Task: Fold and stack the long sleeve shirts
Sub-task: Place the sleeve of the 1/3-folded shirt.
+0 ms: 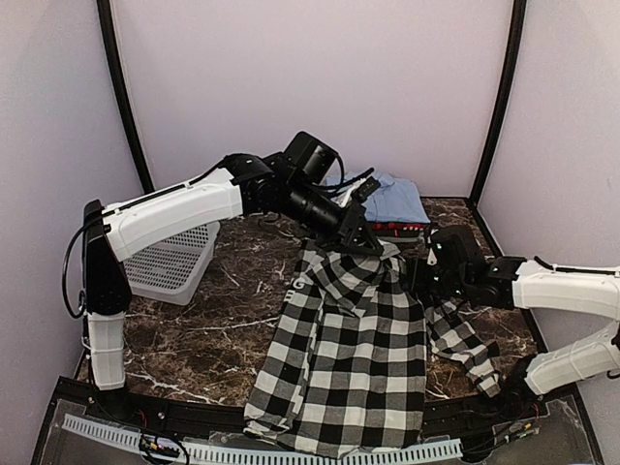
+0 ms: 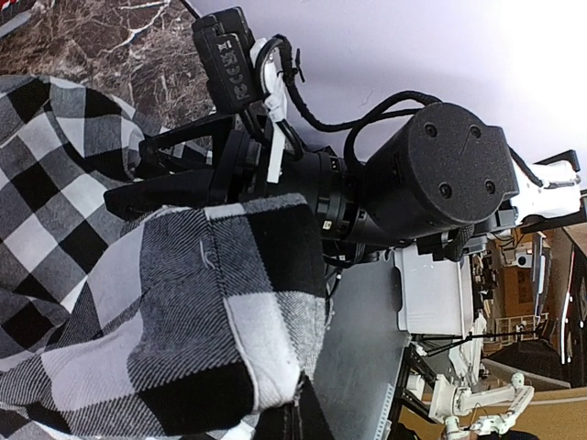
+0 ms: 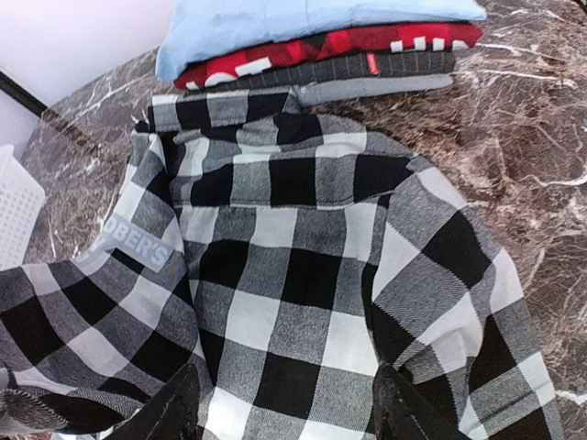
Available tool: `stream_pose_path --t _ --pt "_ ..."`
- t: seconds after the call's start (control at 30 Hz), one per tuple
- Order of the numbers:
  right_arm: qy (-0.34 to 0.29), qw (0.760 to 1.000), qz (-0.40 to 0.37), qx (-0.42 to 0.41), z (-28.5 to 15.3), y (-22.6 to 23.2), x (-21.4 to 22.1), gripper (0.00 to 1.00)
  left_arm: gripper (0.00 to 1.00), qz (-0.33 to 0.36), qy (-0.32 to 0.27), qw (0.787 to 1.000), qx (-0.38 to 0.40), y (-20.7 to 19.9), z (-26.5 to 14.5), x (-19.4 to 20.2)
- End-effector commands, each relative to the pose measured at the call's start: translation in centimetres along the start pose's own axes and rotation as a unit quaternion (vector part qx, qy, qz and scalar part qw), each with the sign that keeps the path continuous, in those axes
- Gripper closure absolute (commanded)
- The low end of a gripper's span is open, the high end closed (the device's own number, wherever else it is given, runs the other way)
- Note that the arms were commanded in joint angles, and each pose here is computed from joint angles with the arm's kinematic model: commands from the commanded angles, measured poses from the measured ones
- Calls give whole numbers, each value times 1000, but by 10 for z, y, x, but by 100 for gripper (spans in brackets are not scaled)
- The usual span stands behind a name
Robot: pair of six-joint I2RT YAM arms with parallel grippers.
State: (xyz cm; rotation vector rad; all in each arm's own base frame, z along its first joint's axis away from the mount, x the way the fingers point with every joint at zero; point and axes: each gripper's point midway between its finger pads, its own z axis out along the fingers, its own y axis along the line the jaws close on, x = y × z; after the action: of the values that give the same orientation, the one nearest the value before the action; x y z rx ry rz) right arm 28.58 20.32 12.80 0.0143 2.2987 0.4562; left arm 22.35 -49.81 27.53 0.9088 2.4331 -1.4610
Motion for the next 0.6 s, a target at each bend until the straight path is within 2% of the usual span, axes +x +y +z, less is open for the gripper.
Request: stream_pose_path --t 0.0,0.13,0.33,0.57 --pt "-36 999 28 25 -12 -19 -16 39 100 48 3 999 26 -22 -15 -4" --pt "-45 998 32 29 -17 -24 -20 39 100 55 17 998 24 -20 -18 7" --pt "-52 997 41 38 -18 -33 -20 39 100 77 12 994 78 -46 -25 4" --pt "-69 995 48 59 -26 -40 -32 38 100 93 45 990 94 -44 2 17"
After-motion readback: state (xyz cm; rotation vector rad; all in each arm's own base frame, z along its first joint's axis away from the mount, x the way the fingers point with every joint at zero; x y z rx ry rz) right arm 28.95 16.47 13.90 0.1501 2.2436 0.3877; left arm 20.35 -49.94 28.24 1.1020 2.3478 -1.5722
